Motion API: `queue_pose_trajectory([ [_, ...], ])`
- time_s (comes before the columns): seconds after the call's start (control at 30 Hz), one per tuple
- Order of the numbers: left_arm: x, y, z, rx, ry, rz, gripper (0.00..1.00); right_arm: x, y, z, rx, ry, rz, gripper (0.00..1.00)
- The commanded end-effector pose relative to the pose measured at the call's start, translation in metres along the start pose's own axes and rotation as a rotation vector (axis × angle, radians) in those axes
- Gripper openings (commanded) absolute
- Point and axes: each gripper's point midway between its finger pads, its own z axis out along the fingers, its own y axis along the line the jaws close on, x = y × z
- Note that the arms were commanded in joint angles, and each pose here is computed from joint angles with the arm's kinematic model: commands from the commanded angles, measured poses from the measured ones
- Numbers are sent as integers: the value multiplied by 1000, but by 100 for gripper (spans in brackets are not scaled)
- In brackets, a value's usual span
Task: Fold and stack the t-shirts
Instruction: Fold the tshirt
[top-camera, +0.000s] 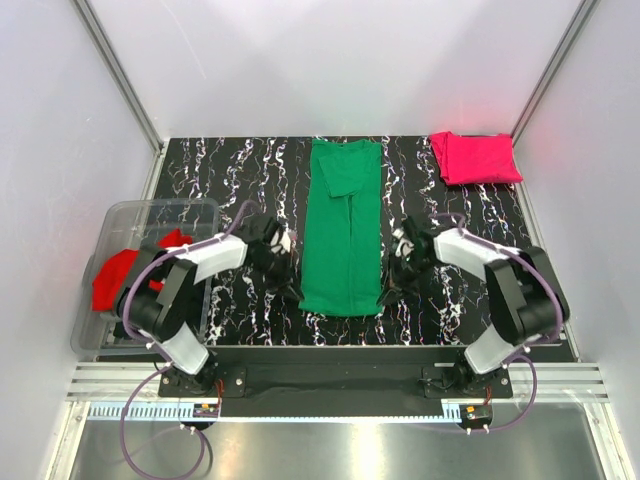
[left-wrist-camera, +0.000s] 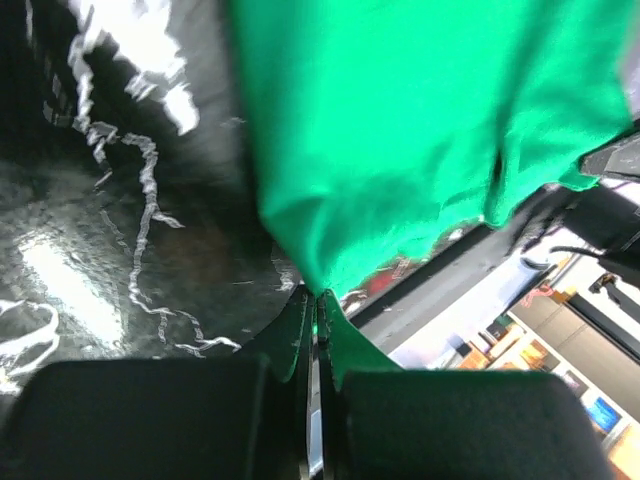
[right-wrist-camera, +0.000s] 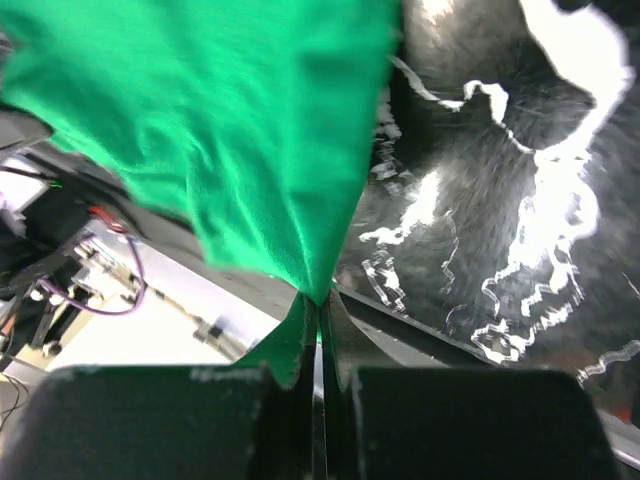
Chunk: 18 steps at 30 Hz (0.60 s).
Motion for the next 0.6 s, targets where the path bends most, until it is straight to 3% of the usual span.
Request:
queue_pose_trajectory([
  [0.0, -30, -36, -34, 56, -123, 134, 0, -20, 17, -39, -29, -131, -78, 0],
  [0.27, -77, -57, -59, 43, -241, 202, 0, -75, 35, -86, -52, -317, -123, 0],
  [0.57, -140, -70, -63, 13, -329, 288, 0, -160, 48, -102, -66, -449, -164, 0],
])
